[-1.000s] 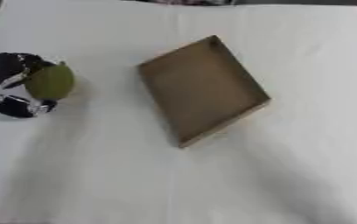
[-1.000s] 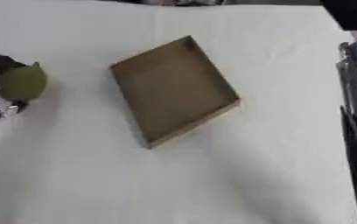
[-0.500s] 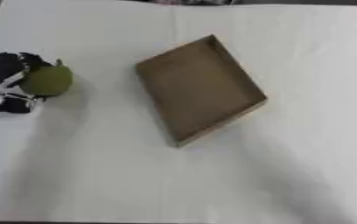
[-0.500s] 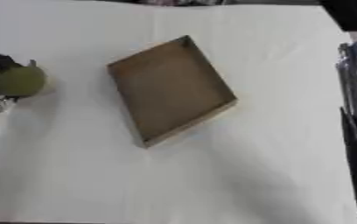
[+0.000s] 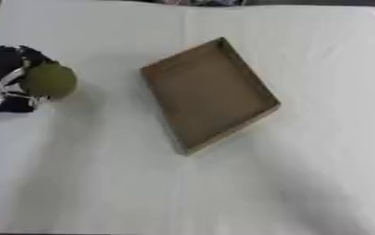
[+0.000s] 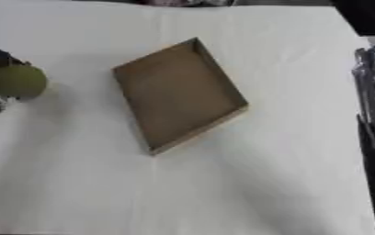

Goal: Pick up objects on the table and place them in the box.

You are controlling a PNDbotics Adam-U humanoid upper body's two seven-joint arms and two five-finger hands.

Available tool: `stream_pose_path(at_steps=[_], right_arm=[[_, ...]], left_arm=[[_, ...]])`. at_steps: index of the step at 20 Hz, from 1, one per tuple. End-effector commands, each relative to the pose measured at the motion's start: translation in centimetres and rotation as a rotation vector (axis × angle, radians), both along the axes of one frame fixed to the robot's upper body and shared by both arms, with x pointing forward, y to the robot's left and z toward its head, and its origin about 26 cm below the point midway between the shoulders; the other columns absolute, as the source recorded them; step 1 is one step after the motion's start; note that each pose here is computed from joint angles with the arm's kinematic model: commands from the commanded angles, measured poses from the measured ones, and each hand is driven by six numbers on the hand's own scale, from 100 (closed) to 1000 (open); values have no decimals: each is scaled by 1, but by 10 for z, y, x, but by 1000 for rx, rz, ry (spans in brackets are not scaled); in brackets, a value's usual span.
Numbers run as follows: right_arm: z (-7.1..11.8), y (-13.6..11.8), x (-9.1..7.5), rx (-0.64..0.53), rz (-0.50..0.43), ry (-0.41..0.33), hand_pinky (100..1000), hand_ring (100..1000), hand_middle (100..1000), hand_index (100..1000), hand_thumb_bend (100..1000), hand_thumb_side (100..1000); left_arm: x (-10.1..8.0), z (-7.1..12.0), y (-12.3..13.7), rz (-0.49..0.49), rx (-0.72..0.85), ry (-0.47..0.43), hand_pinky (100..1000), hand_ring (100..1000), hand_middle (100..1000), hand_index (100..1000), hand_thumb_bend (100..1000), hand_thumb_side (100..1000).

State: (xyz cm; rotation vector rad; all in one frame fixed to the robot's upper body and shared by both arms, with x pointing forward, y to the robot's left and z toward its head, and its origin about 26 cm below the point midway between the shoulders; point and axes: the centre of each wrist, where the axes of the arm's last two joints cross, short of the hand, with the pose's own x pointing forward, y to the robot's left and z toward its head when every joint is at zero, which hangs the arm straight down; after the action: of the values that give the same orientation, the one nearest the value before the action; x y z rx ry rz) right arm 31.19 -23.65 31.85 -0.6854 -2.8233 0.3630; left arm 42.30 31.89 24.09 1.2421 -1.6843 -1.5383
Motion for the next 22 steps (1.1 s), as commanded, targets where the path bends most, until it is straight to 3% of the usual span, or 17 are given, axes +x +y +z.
stream_pose_path(at_steps=[1,8,14,22], right_arm=[[6,0,-4,0,7,-25,756,558,646,838,100,531],[15,-3,-6,-17,-9,-61,750,560,646,834,100,530],[28,-8,-10,-69,-34,-98,746,566,648,831,100,544],[50,-14,-17,-169,-85,-112,744,584,651,824,100,390]], left_arm=[[-10,38,-4,-22,5,-155,338,516,501,701,180,100],[-23,63,-46,-210,22,-327,284,483,483,675,249,100],[-19,71,-80,-338,22,-362,296,485,490,675,219,100],[-10,68,-124,-433,13,-348,298,487,494,673,181,100]])
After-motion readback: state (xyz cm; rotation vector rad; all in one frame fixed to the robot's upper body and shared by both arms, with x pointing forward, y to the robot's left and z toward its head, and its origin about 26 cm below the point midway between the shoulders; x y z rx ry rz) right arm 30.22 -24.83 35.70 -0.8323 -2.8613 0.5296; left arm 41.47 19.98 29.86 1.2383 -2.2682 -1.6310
